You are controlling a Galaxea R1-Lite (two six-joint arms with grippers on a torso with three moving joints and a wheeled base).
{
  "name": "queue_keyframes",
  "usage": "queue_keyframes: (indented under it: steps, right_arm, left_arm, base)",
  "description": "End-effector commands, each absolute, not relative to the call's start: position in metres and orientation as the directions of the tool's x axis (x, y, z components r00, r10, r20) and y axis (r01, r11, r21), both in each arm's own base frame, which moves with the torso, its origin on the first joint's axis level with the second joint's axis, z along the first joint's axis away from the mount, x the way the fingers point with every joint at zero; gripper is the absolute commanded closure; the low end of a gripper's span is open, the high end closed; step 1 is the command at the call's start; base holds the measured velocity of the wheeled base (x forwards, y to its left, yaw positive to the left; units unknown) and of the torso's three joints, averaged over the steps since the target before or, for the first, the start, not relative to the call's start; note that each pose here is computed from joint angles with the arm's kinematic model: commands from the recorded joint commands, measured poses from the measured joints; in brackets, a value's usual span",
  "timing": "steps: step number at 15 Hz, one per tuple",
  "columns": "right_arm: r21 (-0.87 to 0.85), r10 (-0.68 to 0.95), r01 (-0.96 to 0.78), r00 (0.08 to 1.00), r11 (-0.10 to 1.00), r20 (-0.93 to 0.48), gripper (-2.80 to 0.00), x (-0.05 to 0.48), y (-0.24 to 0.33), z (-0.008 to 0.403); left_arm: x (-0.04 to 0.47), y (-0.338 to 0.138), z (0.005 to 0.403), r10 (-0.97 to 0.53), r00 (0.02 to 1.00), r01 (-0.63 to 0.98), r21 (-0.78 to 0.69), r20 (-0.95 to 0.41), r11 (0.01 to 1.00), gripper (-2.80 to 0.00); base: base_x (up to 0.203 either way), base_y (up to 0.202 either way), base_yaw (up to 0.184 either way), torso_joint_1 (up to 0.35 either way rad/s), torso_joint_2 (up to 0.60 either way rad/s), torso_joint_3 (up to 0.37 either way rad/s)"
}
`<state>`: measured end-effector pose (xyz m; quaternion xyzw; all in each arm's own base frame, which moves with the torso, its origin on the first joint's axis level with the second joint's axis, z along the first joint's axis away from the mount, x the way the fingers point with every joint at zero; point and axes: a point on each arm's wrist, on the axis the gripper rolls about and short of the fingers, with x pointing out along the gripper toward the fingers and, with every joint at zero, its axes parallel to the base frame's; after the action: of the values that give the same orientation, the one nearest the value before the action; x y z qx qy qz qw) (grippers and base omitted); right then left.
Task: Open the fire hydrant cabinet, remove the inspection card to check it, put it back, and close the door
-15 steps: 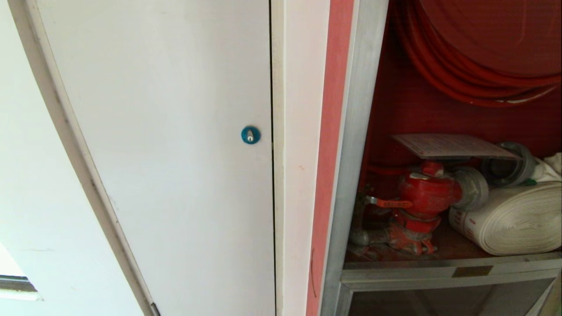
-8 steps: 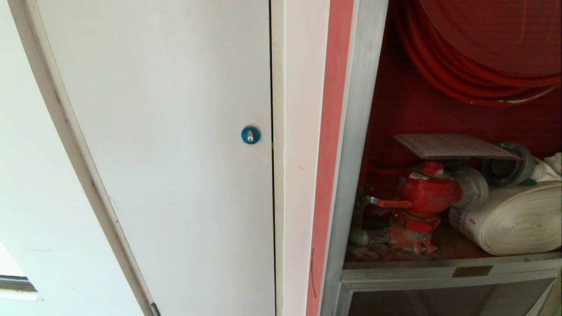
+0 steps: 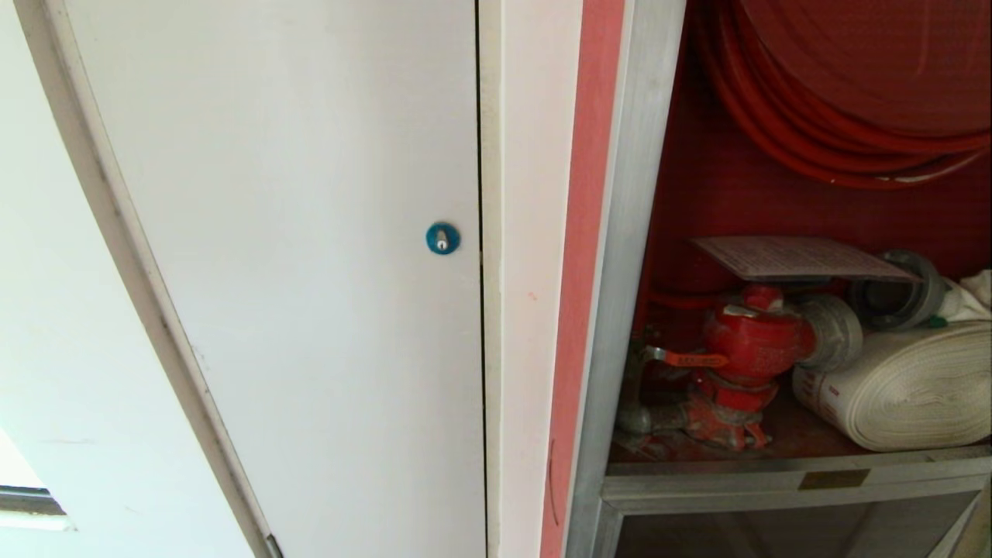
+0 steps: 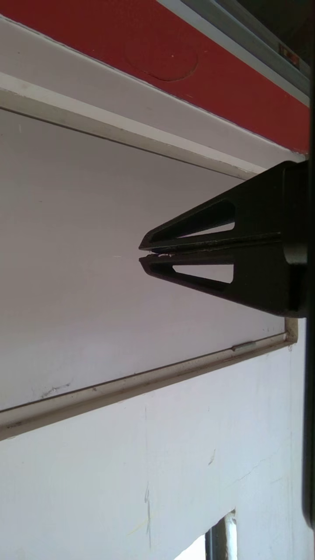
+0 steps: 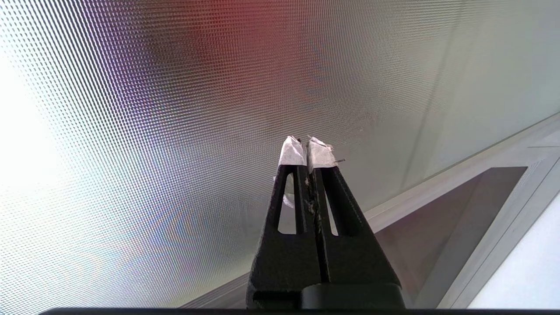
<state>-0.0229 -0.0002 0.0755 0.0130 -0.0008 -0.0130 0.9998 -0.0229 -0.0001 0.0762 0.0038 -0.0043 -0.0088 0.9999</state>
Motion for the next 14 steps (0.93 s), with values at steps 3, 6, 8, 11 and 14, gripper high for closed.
queue_keyframes:
  steps: [3, 6, 8, 11, 14]
  right_arm:
    - [0.026, -0.026, 0.026, 1.000, 0.999, 0.002, 0.00, -0.0229, -0.0002, 0.0754]
    - [0.026, -0.026, 0.026, 1.000, 0.999, 0.002, 0.00, -0.0229, -0.0002, 0.0754]
    - [0.026, -0.026, 0.026, 1.000, 0.999, 0.002, 0.00, -0.0229, -0.0002, 0.0755]
    - [0.026, -0.026, 0.026, 1.000, 0.999, 0.002, 0.00, -0.0229, -0.0002, 0.0754]
    - [0.026, -0.026, 0.026, 1.000, 0.999, 0.003, 0.00, -0.0229, -0.0002, 0.0756]
  left_arm:
    - [-0.0228, -0.0001, 0.0763, -0.018, 1.000, 0.018, 0.008, 0.008, 1.000, 0.00]
    - [-0.0228, -0.0001, 0.0763, -0.018, 1.000, 0.018, 0.008, 0.008, 1.000, 0.00]
    - [-0.0228, -0.0001, 0.0763, -0.018, 1.000, 0.018, 0.008, 0.008, 1.000, 0.00]
    - [-0.0228, -0.0001, 0.0763, -0.018, 1.000, 0.018, 0.008, 0.008, 1.000, 0.00]
    - [-0.0228, -0.0001, 0.0763, -0.018, 1.000, 0.018, 0.008, 0.008, 1.000, 0.00]
  base:
    - [0.000, 0.000, 0.000, 0.000, 0.00, 0.000]
    - [0.000, 0.000, 0.000, 0.000, 0.00, 0.000]
    - [0.000, 0.000, 0.000, 0.000, 0.00, 0.000]
    - [0.000, 0.000, 0.000, 0.000, 0.00, 0.000]
    - [-0.154, 0.000, -0.001, 0.008, 0.00, 0.002]
